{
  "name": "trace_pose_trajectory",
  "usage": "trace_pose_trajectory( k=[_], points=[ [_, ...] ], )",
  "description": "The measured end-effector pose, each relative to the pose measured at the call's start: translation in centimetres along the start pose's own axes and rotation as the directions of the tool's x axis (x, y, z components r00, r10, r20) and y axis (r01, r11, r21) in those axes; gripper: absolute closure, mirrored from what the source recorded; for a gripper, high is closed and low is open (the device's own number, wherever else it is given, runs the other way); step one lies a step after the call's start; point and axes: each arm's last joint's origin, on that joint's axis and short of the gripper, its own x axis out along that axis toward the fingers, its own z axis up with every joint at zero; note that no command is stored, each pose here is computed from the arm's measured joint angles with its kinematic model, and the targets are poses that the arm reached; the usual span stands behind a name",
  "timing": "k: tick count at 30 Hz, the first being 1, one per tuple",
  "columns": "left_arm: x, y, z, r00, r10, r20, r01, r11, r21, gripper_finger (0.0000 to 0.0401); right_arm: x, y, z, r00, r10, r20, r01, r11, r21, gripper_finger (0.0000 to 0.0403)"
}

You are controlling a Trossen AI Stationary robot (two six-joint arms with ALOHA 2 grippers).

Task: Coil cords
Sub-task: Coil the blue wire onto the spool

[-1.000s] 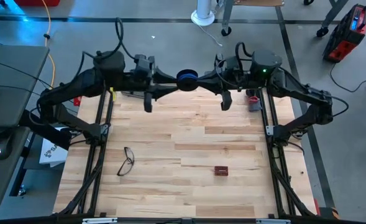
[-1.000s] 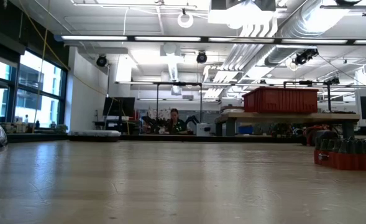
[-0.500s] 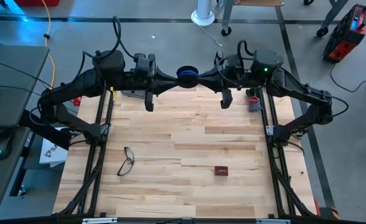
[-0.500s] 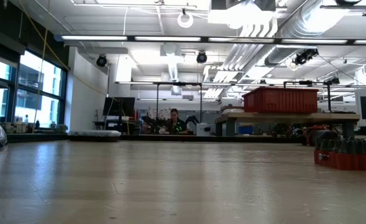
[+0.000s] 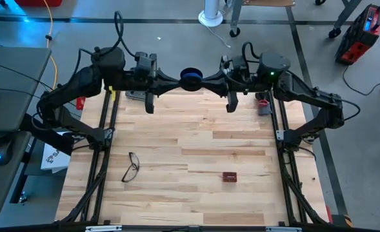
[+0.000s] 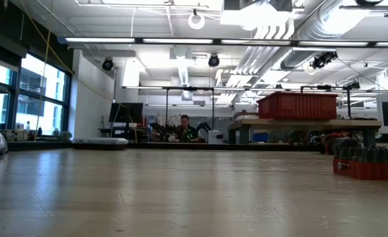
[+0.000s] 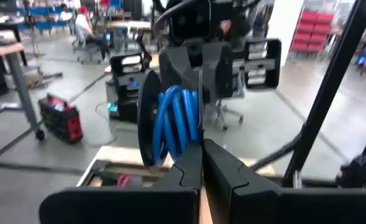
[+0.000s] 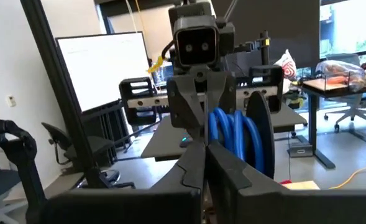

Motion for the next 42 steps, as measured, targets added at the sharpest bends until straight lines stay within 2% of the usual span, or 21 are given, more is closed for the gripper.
trace_pose_trajectory(
  k=[4,8,13,18,24,31,42],
  points=[
    [-1.5,0.2,0.8,0.999,0.02,-0.036,-0.018,0.999,0.037,0.04,0.4,-0.1,0.0,1.0,0.001,0.011,-0.001,1.0,-0.002,0.0368],
    [-2.5,0.5,0.8,0.992,0.041,-0.12,-0.035,0.998,0.046,0.0401,1.7,-0.6,-1.3,1.0,-0.009,-0.029,0.01,1.0,0.007,0.0332],
    [-3.9,0.6,1.3,0.983,0.067,-0.172,-0.055,0.996,0.076,0.0401,2.7,-0.9,-1.7,1.0,-0.005,-0.006,0.005,1.0,0.0,0.031],
    [-5.1,0.6,2.2,0.976,0.075,-0.202,-0.058,0.994,0.088,0.0401,3.6,-1.3,-2.8,0.999,-0.014,-0.05,0.014,1.0,-0.006,0.0309],
    [-6.4,0.3,2.6,0.965,0.069,-0.252,-0.05,0.995,0.083,0.0401,3.4,-1.4,-2.4,0.998,-0.064,-0.022,0.063,0.998,-0.031,0.0308],
    [-6.1,-0.2,2.5,0.964,0.04,-0.261,-0.019,0.996,0.082,0.0401,3.5,-1.6,-2.6,0.992,-0.12,-0.027,0.118,0.991,-0.057,0.0308],
    [-5.4,-0.6,2.3,0.959,-0.038,-0.28,0.055,0.997,0.054,0.0401,3.5,-1.7,-2.7,0.991,-0.125,-0.039,0.122,0.99,-0.074,0.0308]
  ],
)
